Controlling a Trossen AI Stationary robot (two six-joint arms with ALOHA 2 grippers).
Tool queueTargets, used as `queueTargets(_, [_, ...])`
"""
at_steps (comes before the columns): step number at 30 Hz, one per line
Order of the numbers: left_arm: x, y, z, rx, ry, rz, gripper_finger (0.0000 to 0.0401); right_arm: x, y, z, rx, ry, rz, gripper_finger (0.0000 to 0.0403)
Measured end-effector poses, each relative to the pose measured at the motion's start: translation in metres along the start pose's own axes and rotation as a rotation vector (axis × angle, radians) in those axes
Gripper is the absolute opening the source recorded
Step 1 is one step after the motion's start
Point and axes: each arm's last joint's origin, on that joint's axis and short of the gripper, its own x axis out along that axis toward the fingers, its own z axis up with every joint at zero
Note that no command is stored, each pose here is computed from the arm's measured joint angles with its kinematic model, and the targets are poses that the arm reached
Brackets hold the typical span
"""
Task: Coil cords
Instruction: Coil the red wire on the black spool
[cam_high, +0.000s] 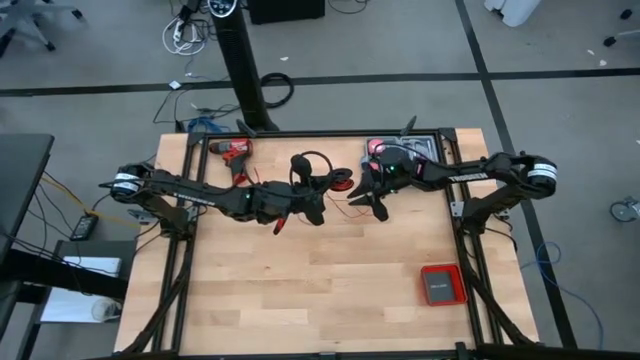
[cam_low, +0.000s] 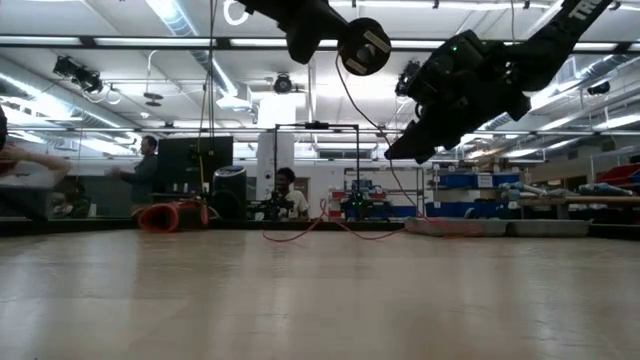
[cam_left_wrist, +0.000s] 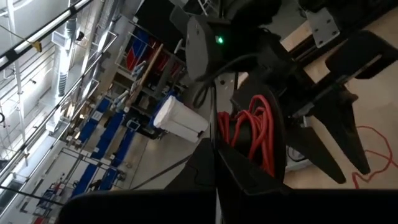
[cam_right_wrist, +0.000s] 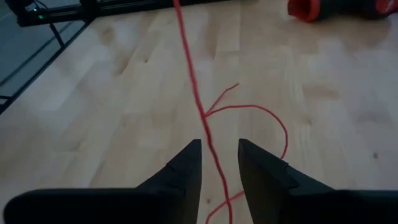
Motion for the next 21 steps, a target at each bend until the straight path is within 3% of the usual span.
queueTargets(12, [0.0,0.0,0.0,0.004,0.01,0.007,0.0,0.013,-0.003,-0.005,-0.039,-0.011,-0.005,0.0091])
queueTargets(16, [0.0,0.0,0.0,0.004,0.009,0.007,0.0,0.012,-0.004,-0.005,-0.051,-0.011,-0.01,0.0067])
queueTargets(21, [0.0,0.0,0.0,-0.018,0.009,0.006,0.0,0.012,-0.006,-0.006,-0.07,0.0,-0.051,0.0009])
